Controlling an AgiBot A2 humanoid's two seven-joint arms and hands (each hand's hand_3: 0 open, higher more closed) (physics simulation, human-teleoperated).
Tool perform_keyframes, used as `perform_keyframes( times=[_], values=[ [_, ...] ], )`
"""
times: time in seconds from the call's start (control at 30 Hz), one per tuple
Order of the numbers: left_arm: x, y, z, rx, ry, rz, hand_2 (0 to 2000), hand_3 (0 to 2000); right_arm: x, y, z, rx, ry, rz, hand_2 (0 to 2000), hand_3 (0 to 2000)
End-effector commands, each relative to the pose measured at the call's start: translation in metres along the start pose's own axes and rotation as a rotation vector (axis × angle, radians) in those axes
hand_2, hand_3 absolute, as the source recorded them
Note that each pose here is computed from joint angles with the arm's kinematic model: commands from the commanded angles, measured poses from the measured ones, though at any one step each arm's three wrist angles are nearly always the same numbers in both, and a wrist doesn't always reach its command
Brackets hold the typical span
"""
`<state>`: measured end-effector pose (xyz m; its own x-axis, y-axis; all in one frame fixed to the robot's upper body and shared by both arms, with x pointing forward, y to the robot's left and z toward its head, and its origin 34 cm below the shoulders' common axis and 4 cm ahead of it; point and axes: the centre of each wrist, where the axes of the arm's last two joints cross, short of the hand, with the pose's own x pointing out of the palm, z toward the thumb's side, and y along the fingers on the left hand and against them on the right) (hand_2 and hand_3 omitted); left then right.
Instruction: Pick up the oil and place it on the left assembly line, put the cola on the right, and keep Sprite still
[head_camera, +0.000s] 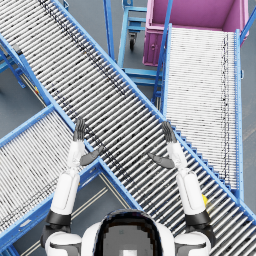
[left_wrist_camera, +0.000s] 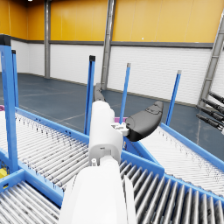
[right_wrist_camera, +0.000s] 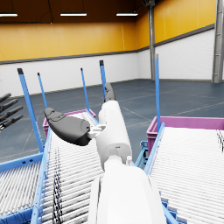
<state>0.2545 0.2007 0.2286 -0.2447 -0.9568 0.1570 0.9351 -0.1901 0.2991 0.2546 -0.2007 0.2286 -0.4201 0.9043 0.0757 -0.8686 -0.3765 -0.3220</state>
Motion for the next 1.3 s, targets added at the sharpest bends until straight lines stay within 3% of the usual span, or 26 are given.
perform_keyframes(
  times=[0.03, 0.27, 0.5, 0.77, 0.97, 1.3],
  values=[
    [0.0, 0.0, 0.0, 0.0, 0.0, 0.0, 0, 0, 0.0, 0.0, 0.0, 0.0, 0.0, 0.0, 0, 0],
    [0.004, 0.001, -0.007, -0.028, -0.003, -0.016, 0, 0, 0.004, -0.001, -0.007, 0.027, -0.008, 0.017, 0, 0],
    [0.008, 0.01, 0.026, 0.213, -0.028, -0.093, 0, 0, 0.015, -0.015, 0.028, -0.229, -0.036, -0.054, 0, 0],
    [-0.016, 0.008, 0.062, 0.377, -0.017, 0.003, 0, 0, 0.008, -0.015, 0.054, -0.354, -0.038, -0.105, 0, 0],
    [-0.024, 0.008, 0.066, 0.399, 0.21, 0.087, 0, 0, 0.003, -0.016, 0.061, -0.38, 0.187, -0.178, 0, 0],
    [-0.03, 0.007, 0.071, 0.42, 0.258, 0.133, 0, 0, -0.005, -0.014, 0.067, -0.407, 0.236, -0.234, 0, 0]
  ],
)
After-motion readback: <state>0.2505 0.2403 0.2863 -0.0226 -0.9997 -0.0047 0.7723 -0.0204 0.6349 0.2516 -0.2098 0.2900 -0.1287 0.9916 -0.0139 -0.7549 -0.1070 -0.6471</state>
